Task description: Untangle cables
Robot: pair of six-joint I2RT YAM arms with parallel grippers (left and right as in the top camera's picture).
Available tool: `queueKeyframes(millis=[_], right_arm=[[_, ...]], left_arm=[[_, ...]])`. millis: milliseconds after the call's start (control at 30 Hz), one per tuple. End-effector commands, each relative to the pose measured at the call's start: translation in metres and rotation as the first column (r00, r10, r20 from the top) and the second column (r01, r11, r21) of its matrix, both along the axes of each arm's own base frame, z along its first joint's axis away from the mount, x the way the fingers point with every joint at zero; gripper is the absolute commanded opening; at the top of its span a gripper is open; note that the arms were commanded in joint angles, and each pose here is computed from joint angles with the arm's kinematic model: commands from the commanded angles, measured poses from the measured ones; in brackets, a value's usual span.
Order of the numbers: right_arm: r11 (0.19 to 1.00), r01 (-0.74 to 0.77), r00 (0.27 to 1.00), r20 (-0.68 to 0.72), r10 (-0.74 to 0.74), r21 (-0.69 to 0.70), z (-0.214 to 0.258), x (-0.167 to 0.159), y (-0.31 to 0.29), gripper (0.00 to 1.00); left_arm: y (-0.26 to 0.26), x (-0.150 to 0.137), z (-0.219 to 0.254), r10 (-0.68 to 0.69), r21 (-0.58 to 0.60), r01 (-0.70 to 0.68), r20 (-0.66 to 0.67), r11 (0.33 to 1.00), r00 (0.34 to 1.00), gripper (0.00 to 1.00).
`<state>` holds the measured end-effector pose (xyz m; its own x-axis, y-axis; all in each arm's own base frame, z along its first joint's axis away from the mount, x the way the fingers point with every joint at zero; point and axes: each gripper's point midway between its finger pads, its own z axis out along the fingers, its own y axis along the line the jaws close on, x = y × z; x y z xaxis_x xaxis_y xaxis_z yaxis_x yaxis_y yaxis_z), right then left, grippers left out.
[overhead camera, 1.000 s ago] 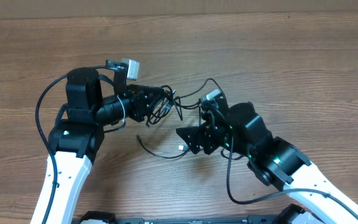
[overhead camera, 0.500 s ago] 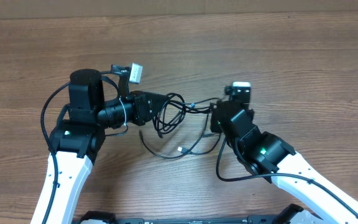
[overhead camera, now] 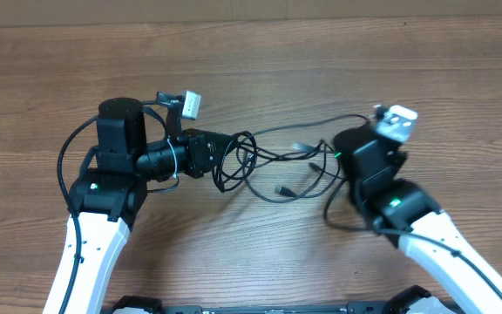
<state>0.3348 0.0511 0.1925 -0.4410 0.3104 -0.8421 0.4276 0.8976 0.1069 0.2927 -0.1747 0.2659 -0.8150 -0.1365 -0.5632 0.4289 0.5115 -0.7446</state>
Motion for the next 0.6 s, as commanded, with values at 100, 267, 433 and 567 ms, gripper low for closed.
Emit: queueKeyframes(millis=[100,267,433,567], right_arm=[[0.984,-0.019,0.997,-0.069,0.032,0.179,-0.009,0.007,-0.017,0.31],[0.884,-0.287,0.933,-0.100,0.345,0.370,-0.017,0.001,0.032,0.57],[0.591,-0.693,0.653,0.013,0.757,0.413,0.000,-0.021,0.103,0.79],[0.566,-0.718,0.635,0.048,0.771,0.406,0.007,-0.019,0.108,1.00]], left_arm=[[0.004,0.005,0.008,0.018,0.030,-0.020,0.062,0.999,0.998,0.04],[0.004,0.005,0.008,0.012,0.036,-0.015,0.073,0.999,0.997,0.04],[0.004,0.005,0.008,0.004,0.042,-0.008,0.091,0.999,0.996,0.04],[0.004,0.006,0.009,0.000,0.045,-0.005,0.101,0.999,0.995,0.04]])
